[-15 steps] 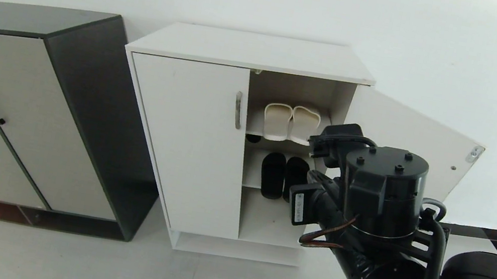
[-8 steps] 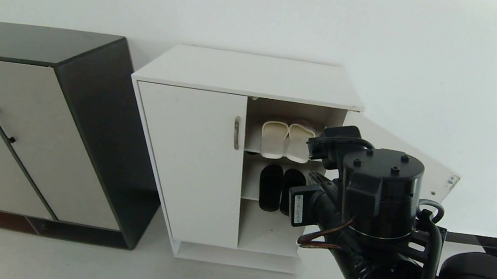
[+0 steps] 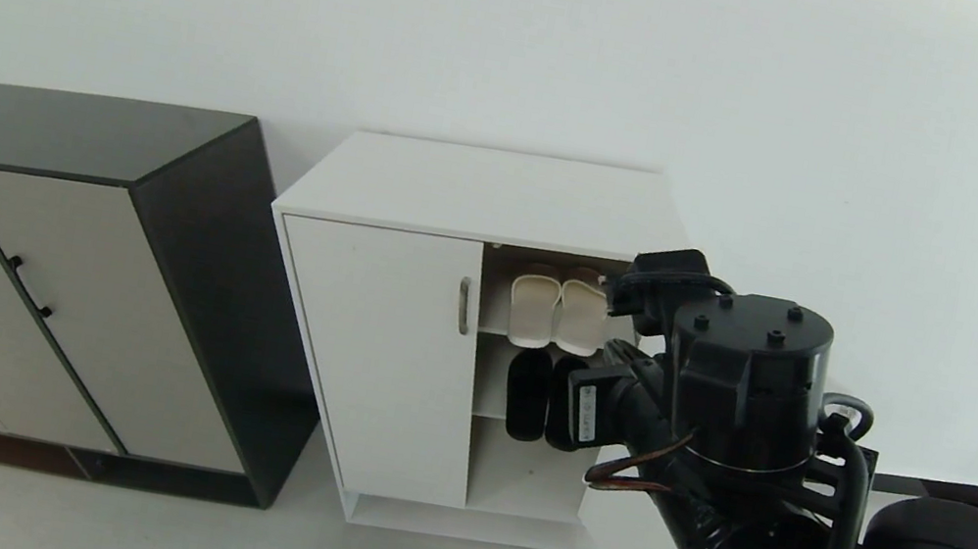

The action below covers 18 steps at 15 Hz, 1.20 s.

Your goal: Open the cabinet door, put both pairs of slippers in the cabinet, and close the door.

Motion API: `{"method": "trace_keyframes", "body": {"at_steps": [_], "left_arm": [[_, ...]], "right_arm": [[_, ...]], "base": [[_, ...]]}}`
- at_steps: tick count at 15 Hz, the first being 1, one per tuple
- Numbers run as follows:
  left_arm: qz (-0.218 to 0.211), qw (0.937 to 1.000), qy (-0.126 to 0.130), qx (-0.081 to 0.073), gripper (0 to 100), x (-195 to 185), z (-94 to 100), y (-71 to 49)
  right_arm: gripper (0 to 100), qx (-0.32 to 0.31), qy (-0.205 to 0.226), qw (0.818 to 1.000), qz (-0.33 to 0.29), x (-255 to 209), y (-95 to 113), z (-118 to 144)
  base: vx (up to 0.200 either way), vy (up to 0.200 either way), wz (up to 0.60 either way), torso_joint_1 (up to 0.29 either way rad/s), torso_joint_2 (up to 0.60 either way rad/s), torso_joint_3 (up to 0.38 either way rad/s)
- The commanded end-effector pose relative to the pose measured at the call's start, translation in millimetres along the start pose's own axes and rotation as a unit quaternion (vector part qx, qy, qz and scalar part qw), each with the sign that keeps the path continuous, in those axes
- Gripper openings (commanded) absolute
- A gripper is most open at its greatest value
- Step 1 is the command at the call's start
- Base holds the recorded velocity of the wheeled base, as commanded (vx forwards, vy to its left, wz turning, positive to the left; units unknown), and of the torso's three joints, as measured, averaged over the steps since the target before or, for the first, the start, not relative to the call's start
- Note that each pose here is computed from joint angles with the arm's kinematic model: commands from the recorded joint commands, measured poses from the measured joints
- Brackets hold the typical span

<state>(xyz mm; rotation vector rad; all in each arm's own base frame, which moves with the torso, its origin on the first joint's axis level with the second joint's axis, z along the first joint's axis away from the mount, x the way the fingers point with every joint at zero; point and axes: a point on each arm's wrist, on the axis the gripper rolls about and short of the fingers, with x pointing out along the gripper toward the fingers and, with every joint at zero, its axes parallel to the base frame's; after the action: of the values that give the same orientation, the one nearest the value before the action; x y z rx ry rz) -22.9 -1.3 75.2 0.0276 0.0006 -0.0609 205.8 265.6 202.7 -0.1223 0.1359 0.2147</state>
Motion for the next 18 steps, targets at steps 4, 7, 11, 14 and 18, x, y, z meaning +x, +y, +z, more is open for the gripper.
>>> {"method": "trace_keyframes", "body": {"at_steps": [4, 7, 11, 14, 18], "left_arm": [[0.000, 1.0000, 0.001, 0.000, 0, 0, 0.0, 0.0], [0.000, 1.0000, 0.001, 0.000, 0, 0, 0.0, 0.0], [0.000, 1.0000, 0.001, 0.000, 0, 0, 0.0, 0.0], [0.000, 1.0000, 0.001, 0.000, 0, 0, 0.0, 0.0], [0.000, 1.0000, 0.001, 0.000, 0, 0, 0.0, 0.0]], "right_arm": [[0, -0.017, 0.004, 1.000, 0.000, -1, -1, -3], [0, -0.022, 0.004, 1.000, 0.000, -1, -1, -4], [0, -0.023, 0.006, 1.000, 0.000, -1, -1, -5], [0, -0.024, 0.007, 1.000, -0.001, -1, -1, -6], [0, -0.023, 0.006, 0.999, -0.037, 17, -22, -3]], "base": [[0.000, 0.000, 0.00, 0.236, -0.53, -0.288], [0.000, 0.000, 0.00, 0.031, -0.06, -0.032], [0.000, 0.000, -0.30, 0.002, 0.00, 0.002], [0.000, 0.000, -0.60, 0.004, 0.00, -0.001], [0.000, 0.000, -0.15, 0.002, 0.00, -0.002]]}}
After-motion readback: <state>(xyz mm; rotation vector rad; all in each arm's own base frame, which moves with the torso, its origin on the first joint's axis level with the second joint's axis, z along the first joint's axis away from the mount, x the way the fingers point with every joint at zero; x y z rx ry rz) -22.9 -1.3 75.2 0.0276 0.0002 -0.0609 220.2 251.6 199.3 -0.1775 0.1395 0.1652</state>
